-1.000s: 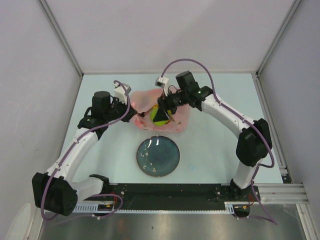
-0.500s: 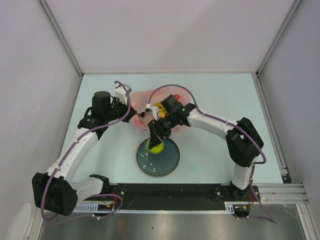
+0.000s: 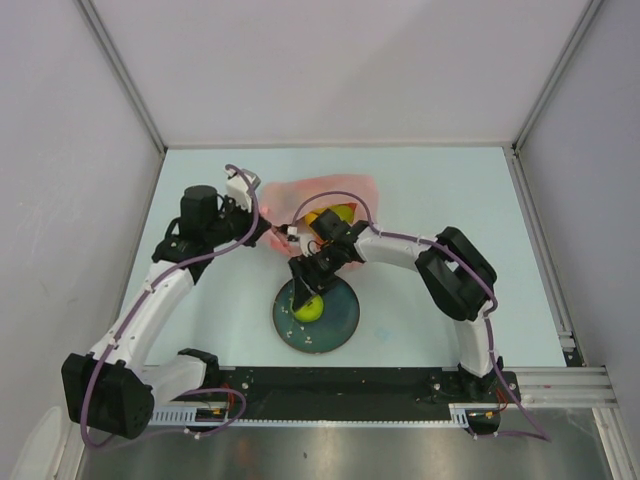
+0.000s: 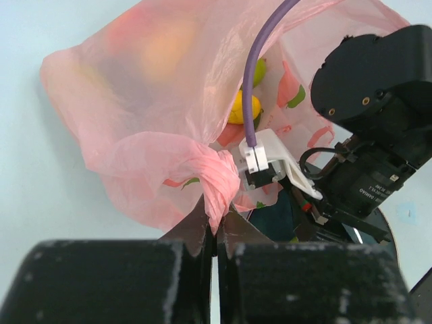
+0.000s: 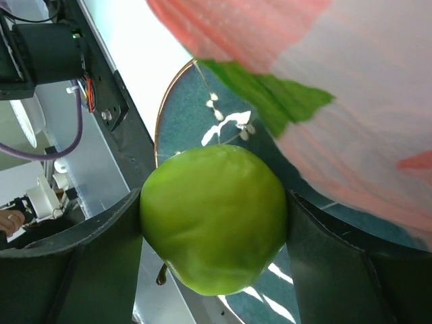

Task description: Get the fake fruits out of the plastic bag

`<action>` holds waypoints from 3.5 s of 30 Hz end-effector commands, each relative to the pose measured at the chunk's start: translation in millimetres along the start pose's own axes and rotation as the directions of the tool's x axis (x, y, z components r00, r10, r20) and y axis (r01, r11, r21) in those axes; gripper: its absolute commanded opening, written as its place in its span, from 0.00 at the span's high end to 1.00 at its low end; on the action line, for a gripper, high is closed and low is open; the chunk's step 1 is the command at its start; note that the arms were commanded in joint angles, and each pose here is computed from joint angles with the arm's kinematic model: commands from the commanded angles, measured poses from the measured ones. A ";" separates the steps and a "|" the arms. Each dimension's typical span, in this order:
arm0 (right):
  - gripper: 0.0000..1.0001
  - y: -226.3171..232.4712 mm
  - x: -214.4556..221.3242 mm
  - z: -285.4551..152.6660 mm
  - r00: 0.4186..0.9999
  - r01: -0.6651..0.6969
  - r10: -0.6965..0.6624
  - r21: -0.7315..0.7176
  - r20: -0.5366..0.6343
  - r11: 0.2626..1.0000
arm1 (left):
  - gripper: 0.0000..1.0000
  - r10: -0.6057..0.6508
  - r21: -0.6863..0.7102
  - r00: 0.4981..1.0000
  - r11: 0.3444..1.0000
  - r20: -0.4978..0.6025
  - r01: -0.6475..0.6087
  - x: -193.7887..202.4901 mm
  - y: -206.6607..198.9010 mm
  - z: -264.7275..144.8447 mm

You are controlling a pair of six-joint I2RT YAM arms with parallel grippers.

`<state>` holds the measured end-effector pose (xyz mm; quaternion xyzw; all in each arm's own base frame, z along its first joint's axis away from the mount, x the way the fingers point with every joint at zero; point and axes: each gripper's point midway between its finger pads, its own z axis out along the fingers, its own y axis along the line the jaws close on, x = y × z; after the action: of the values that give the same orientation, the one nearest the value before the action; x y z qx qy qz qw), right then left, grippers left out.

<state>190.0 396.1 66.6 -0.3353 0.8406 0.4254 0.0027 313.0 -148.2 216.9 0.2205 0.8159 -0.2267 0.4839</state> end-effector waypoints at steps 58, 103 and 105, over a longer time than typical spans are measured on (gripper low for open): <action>0.00 41.1 -102.6 -100.5 0.909 0.315 -0.332 0.109 0.251 0.943 | 1.00 0.028 -0.024 0.998 0.999 0.059 -0.026 -20.9 12.8 0.1; 0.09 -155.9 -107.6 -248.1 0.838 0.232 -0.545 0.900 0.007 0.368 | 1.00 0.041 0.109 0.996 0.993 0.075 -0.049 -42.3 -15.4 5.7; 0.06 -137.0 -114.4 -246.5 0.810 0.250 -0.585 0.876 0.045 0.412 | 1.00 0.025 0.117 0.998 0.993 0.059 -0.032 -36.8 -15.2 9.0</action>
<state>432.4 218.6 122.4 -0.4102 0.8266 -0.0369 0.3836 325.1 -163.8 248.8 0.2596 0.7869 -0.2534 0.4992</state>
